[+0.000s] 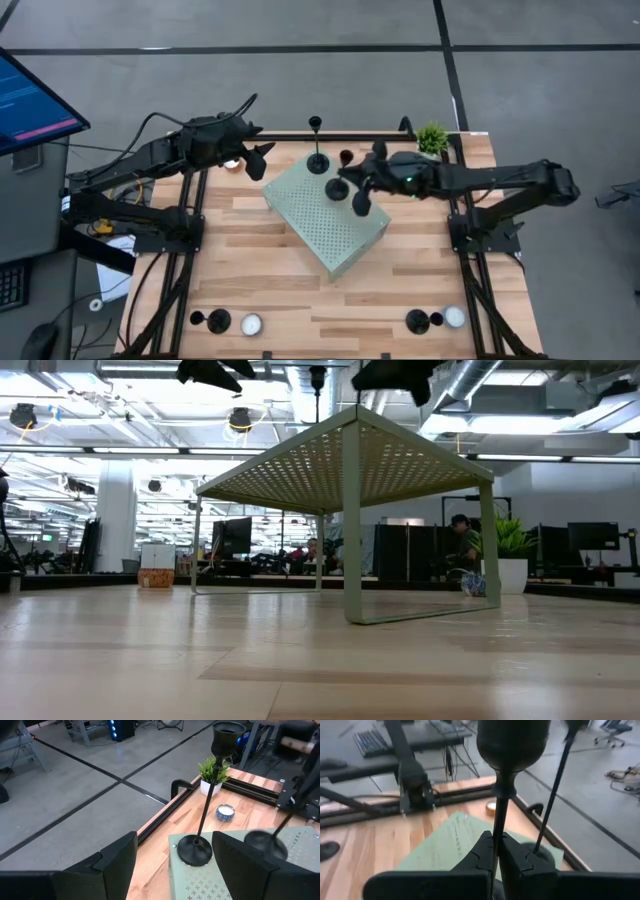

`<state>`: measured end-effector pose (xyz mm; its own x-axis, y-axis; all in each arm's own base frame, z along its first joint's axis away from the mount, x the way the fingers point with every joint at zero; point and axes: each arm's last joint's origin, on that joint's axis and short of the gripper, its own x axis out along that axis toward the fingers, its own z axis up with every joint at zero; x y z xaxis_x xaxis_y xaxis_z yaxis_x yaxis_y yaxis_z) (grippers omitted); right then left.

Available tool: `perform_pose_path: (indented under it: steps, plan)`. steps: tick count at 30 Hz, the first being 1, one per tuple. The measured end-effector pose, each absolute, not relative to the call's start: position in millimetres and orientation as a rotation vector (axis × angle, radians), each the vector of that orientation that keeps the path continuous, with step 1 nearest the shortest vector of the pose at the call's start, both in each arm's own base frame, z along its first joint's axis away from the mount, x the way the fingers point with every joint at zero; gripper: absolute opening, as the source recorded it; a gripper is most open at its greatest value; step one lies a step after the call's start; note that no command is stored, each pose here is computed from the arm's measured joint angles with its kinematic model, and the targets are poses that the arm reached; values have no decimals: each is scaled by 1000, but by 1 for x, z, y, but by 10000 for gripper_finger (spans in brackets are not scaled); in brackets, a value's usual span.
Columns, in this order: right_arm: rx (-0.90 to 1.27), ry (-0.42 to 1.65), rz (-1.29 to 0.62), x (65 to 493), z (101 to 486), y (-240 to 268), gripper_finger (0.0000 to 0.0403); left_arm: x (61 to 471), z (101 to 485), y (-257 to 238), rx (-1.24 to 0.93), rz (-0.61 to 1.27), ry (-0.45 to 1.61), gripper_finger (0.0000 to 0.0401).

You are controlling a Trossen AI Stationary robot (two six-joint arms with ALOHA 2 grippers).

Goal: Pick & Place candle stick holders
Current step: Put the top right black candle holder on the shelf

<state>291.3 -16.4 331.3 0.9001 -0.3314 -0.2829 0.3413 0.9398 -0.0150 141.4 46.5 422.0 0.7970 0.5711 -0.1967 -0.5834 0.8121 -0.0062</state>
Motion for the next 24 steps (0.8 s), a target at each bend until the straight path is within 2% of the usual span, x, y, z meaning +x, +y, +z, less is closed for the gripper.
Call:
perform_pose_path:
  steps: [5,24]
  plan:
    - [33,333,-382,302,318,-26,0,141,422,47,-68,620,190,258]
    - [7,315,-385,301,319,-48,0,141,422,46,-68,620,185,258]
